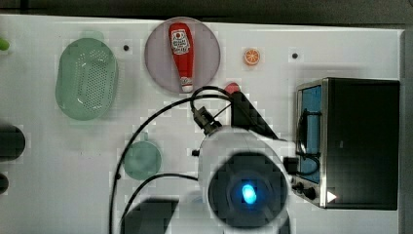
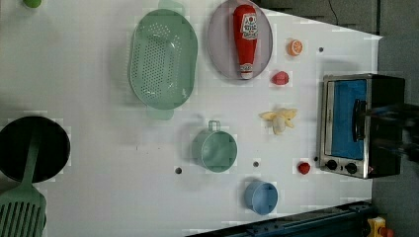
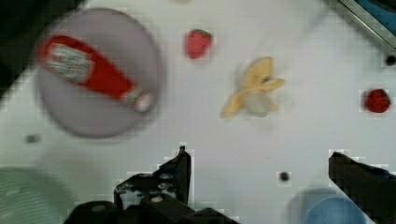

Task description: Pick banana from table and place on oven.

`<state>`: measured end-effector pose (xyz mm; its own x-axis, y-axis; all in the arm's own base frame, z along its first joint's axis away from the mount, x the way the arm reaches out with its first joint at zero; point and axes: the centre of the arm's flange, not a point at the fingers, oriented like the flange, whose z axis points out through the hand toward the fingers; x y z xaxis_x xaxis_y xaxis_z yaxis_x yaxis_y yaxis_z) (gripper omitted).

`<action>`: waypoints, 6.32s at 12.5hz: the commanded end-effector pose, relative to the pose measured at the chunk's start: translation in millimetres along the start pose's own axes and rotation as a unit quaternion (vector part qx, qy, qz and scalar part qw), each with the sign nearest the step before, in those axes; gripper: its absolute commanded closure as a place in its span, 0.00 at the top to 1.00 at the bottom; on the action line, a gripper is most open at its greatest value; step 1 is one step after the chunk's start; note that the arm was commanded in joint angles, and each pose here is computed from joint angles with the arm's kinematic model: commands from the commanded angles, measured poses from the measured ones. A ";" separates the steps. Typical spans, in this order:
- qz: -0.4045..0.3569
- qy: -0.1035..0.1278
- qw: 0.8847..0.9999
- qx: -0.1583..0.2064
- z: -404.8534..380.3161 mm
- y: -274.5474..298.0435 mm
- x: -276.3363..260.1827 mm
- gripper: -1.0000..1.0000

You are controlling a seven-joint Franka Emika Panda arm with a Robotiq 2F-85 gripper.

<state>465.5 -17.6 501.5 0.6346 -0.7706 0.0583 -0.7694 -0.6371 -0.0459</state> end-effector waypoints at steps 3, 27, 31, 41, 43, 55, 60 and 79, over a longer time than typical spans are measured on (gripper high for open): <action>0.034 -0.036 0.998 -0.034 137.3 5.2 23.8 1.00; 0.046 0.007 0.999 -0.007 295.2 21.5 29.9 0.25; 0.044 0.019 0.999 0.021 178.0 -0.8 44.9 0.25; 0.020 -0.019 1.000 -0.004 -12.1 75.7 142.9 0.25; 0.022 -0.025 0.999 -0.009 -1.8 115.8 170.8 0.25; 0.010 0.017 0.996 -0.089 92.4 220.0 265.5 0.25; 0.006 0.014 0.996 -0.090 93.6 215.9 264.0 0.49; 0.042 -0.031 0.998 -0.025 -108.3 -14.5 -4.4 1.00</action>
<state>446.6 68.9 626.8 0.7829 -0.6212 0.0336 -0.6214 -0.7835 -0.0068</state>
